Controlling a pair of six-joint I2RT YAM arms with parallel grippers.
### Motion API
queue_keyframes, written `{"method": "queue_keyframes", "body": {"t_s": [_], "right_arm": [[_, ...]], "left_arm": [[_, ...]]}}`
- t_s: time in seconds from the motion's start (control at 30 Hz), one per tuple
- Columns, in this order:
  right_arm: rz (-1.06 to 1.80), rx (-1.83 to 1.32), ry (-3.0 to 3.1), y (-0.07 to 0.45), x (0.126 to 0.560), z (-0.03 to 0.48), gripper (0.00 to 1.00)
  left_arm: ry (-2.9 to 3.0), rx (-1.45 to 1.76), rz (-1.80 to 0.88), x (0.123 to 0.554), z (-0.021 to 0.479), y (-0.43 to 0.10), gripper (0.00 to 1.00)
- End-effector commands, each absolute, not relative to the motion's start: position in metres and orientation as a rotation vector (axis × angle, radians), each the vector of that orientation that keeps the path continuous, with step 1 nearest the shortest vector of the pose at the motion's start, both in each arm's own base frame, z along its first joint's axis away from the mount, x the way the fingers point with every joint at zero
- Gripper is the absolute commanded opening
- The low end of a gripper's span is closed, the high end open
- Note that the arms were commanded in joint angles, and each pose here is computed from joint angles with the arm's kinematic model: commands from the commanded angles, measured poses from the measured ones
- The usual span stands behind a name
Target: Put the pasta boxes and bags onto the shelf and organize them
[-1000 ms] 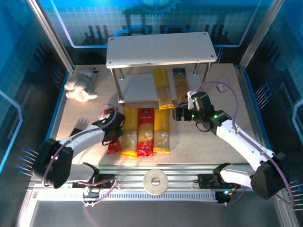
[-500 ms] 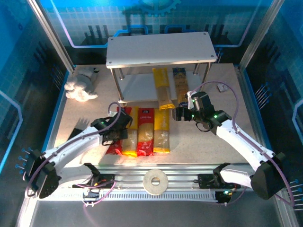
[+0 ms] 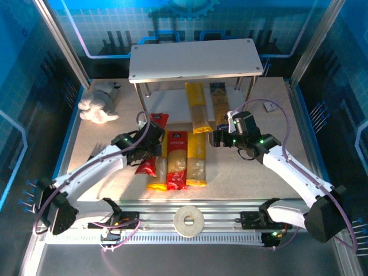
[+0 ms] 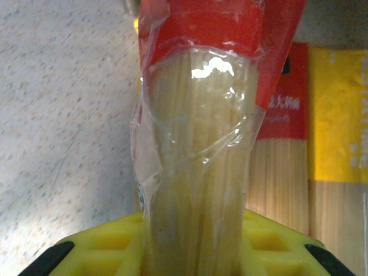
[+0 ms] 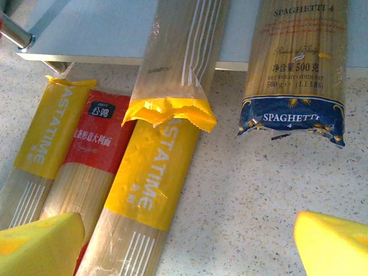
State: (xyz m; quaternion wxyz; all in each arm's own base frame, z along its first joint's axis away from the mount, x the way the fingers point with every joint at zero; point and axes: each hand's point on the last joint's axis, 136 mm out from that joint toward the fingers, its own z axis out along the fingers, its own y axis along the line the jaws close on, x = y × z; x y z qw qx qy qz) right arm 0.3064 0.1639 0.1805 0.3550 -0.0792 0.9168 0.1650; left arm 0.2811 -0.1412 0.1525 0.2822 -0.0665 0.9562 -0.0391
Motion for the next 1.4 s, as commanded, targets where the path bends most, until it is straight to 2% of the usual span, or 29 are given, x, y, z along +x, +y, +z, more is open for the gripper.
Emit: {"method": "queue_keyframes", "body": {"t_s": [0.0,0.23,0.7,0.93,1.37], "right_arm": [[0.461,-0.19,2.333,0.164,0.31,0.197,0.95],[0.459,-0.193,2.332,0.163,0.308,0.197,0.95],[0.446,-0.195,2.365,0.163,0.308,0.189,0.95],[0.421,-0.197,2.382,0.16,0.309,0.185,0.95],[0.407,-0.192,2.401,0.158,0.31,0.179,0.95]], "left_arm": [[2.36,-0.191,-0.192,0.334,0.2,-0.154,0.26],[2.321,-0.266,-0.189,0.386,0.192,-0.145,0.26],[2.297,-0.26,-0.19,0.472,0.184,-0.166,0.25],[2.282,-0.302,-0.159,0.498,0.184,-0.158,0.25],[2.295,-0.384,-0.102,0.521,0.166,-0.139,0.27]]}}
